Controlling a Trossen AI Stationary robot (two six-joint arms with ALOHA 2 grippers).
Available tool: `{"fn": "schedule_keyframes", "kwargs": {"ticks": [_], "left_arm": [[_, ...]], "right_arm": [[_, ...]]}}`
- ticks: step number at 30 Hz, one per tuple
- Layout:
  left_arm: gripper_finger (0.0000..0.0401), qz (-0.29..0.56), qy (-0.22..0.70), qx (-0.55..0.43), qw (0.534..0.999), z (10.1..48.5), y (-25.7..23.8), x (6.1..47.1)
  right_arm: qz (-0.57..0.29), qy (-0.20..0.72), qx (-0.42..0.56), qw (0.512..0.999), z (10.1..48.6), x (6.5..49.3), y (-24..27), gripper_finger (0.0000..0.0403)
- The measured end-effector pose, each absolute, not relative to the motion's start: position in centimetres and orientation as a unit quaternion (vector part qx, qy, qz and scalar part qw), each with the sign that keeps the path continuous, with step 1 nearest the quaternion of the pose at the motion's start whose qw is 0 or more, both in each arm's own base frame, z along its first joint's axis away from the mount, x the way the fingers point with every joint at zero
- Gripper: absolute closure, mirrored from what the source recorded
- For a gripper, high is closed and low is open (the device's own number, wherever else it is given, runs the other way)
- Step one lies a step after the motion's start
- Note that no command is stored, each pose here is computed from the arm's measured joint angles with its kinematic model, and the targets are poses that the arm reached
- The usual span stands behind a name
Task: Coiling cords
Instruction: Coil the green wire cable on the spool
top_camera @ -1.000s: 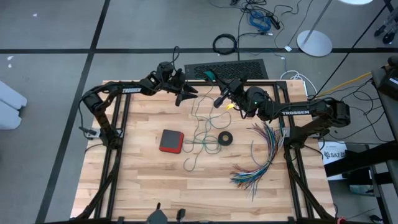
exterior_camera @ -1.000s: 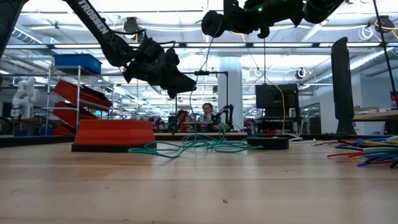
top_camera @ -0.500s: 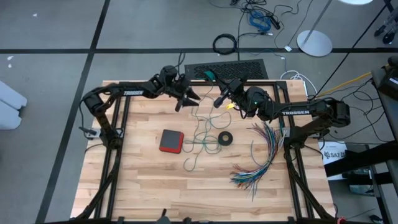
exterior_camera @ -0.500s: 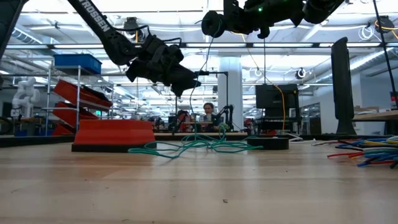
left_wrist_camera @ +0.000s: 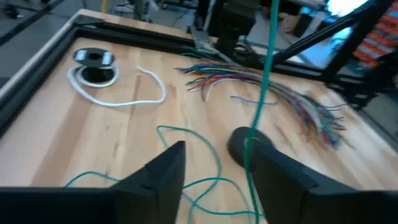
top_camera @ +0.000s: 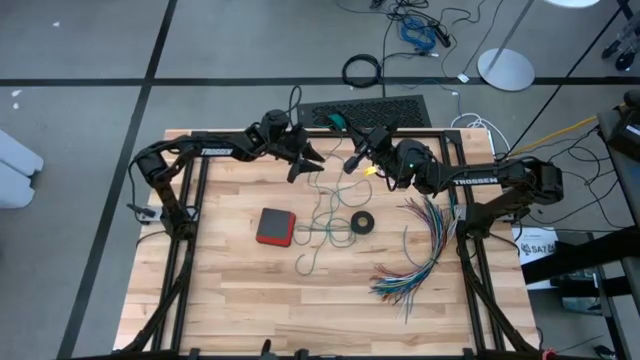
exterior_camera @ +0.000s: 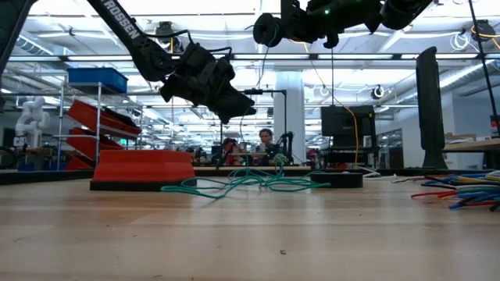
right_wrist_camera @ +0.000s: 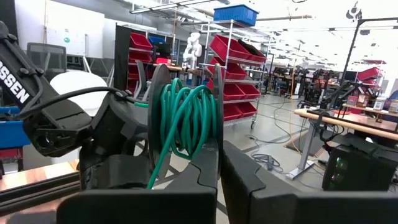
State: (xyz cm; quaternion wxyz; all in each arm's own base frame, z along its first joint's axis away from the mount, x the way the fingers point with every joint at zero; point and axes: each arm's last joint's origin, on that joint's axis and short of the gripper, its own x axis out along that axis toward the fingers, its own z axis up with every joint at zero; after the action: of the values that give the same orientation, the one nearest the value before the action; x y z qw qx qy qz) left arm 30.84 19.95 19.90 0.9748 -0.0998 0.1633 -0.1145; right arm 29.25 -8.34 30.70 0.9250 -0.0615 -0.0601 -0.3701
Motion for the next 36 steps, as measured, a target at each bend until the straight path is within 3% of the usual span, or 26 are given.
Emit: {"fn": "schedule_keyframes", "kwargs": {"ticks": [11, 19, 28, 36], "left_arm": [[0.039, -0.089, 0.158, -0.07, 0.981, 19.5, 21.2, 30.4], [0.0398, -0.064, 0.155, -0.066, 0.984, 19.5, 22.3, 29.7], [0.04, -0.007, 0.161, -0.082, 0.983, 19.4, 24.3, 28.1], [0.04, 0.045, 0.169, -0.081, 0.981, 19.4, 25.1, 27.6]], "right_arm": [[-0.304, -0.047, -0.073, 0.949, 30.4, 29.6, -7.7, 0.0403], [-0.299, -0.007, -0.068, 0.952, 29.7, 29.6, -7.7, 0.0403], [-0.292, 0.117, -0.076, 0.946, 27.7, 29.1, -7.7, 0.0403], [-0.239, 0.076, -0.073, 0.965, 28.4, 29.4, -7.4, 0.0403]]}}
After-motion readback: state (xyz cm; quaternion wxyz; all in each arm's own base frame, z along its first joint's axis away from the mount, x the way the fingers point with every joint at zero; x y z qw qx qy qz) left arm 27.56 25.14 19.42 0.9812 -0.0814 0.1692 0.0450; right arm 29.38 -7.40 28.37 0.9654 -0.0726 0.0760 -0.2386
